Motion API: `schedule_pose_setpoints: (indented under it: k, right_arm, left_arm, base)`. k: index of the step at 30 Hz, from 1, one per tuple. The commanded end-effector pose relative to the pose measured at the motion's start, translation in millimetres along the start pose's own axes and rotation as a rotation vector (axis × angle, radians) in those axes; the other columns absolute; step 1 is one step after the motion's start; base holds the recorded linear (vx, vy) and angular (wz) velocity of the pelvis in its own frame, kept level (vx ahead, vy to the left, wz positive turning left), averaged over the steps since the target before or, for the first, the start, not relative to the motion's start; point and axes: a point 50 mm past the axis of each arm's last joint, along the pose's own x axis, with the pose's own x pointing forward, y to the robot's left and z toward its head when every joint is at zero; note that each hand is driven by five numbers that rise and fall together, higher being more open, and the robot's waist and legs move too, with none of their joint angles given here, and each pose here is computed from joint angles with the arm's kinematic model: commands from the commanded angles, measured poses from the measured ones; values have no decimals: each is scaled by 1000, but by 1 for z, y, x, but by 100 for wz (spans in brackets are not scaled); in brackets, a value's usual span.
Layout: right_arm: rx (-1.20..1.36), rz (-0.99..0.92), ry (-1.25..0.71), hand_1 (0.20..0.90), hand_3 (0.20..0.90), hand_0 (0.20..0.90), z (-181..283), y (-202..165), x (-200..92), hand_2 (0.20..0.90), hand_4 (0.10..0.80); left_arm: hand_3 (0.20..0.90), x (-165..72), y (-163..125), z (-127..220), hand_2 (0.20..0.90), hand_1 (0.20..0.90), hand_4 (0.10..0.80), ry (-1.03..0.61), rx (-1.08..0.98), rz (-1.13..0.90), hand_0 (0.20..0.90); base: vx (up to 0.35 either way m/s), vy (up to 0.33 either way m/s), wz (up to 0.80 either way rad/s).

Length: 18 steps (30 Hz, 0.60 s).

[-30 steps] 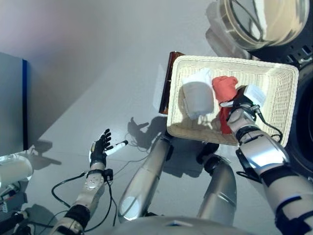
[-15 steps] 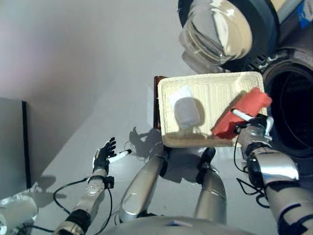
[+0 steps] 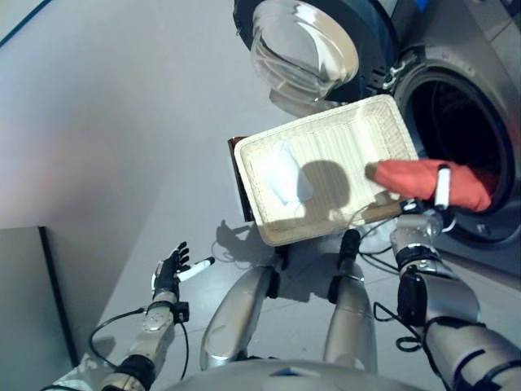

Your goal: Pick up the clothes and place them into the washing machine

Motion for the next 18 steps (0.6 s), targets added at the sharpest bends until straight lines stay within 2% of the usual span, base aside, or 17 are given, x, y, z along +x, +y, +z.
schedule_pose_setpoints:
  k: [1, 3, 8, 9, 12, 18]
  right_arm:
    - [199, 160, -347, 200, 200, 200, 93, 76, 1, 200, 300]
    - [204, 159, -371, 200, 200, 200, 103, 84, 2, 200, 300]
    - [196, 245, -482, 200, 200, 200, 149, 131, -10, 200, 300]
    - [211, 309, -552, 200, 200, 200, 165, 150, -25, 200, 300]
    - [213, 345, -649, 200, 200, 200, 190, 167, -40, 200, 300]
    - [279, 491, -899, 200, 200, 200, 259, 212, -96, 200, 300]
  left_arm:
    - [900, -7, 14, -9, 900, 900, 800, -5, 7, 45, 900]
    - [900, -6, 12, -8, 900, 900, 800, -5, 10, 39, 900]
    - [900, -6, 11, -6, 900, 900, 800, -18, 12, 31, 900]
    - [900, -6, 12, -6, 900, 900, 800, -20, 7, 39, 900]
    - [900, -7, 11, -5, 900, 900, 800, -28, 2, 29, 900]
    - [900, -9, 16, 0, 900, 900, 800, -65, 7, 29, 900]
  base:
    - [14, 78, -2]
    - [9, 53, -6]
    - [9, 51, -14]
    - [14, 35, -11]
    - [8, 39, -12]
    - [15, 19, -7]
